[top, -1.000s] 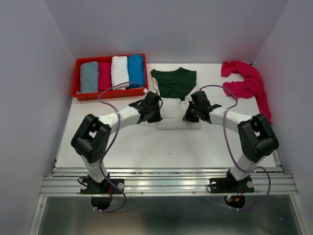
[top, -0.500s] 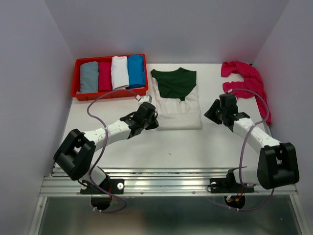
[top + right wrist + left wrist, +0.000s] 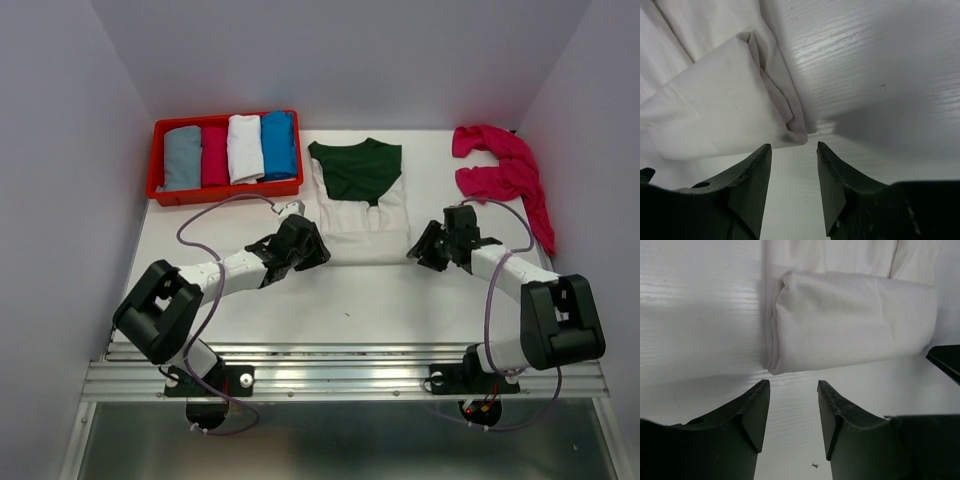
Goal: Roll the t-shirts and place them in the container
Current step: Roll the T-shirt to the center of the board.
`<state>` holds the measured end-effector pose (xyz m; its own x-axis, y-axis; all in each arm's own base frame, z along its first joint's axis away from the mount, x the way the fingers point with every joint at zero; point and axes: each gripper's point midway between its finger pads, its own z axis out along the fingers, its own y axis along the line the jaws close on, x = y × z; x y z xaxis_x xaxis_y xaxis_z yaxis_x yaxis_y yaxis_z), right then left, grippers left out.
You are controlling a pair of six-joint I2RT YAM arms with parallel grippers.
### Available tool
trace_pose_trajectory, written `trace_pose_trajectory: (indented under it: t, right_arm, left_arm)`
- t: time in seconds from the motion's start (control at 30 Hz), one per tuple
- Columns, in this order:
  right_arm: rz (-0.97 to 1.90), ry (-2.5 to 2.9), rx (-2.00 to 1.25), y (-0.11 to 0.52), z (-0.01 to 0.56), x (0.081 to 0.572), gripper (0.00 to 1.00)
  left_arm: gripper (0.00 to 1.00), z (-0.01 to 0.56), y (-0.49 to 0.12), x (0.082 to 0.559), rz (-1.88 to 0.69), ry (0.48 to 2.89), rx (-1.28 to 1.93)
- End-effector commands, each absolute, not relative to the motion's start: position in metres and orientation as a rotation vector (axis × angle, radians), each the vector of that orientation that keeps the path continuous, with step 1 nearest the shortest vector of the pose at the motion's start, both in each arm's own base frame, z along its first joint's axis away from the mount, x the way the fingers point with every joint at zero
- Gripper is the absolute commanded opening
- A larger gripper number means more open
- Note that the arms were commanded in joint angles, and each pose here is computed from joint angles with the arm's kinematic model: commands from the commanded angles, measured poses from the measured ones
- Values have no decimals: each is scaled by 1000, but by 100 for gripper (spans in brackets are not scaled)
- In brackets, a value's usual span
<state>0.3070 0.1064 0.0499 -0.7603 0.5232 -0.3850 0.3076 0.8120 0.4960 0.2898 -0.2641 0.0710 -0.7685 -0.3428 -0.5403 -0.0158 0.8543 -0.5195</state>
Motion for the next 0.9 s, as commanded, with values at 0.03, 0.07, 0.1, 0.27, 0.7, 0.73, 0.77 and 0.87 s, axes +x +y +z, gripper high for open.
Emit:
trace_pose_trajectory:
  t: [0.03, 0.07, 0.1, 0.27, 0.7, 0.73, 0.77, 0.87]
  right_arm:
    - [659, 2438, 571, 118, 52, 320, 48]
    - [653, 2442, 575, 118, 49, 320, 48]
    - [649, 2444, 579, 118, 47, 321, 47]
    - [637, 2469, 595, 117, 32, 321, 46]
    - [659, 2496, 583, 119, 21, 309, 1]
    - [672, 2494, 577, 120, 24, 306, 1]
    - [677, 2508, 580, 120, 20, 297, 1]
    - [672, 2526, 596, 117, 18, 277, 1]
  left_arm:
    - [57, 71, -271, 298, -734, 2342, -279]
    - [57, 67, -271, 300, -737, 2349, -283]
    - [57, 66, -272, 301, -740, 2350, -284]
    - [56, 49, -274, 305, -729, 2389, -286]
    - [0, 36, -288, 302, -777, 2452, -241]
    - [0, 38, -287, 299, -781, 2450, -232]
    - [0, 38, -286, 297, -777, 2458, -232]
    - [0, 36, -278, 286, -771, 2477, -231]
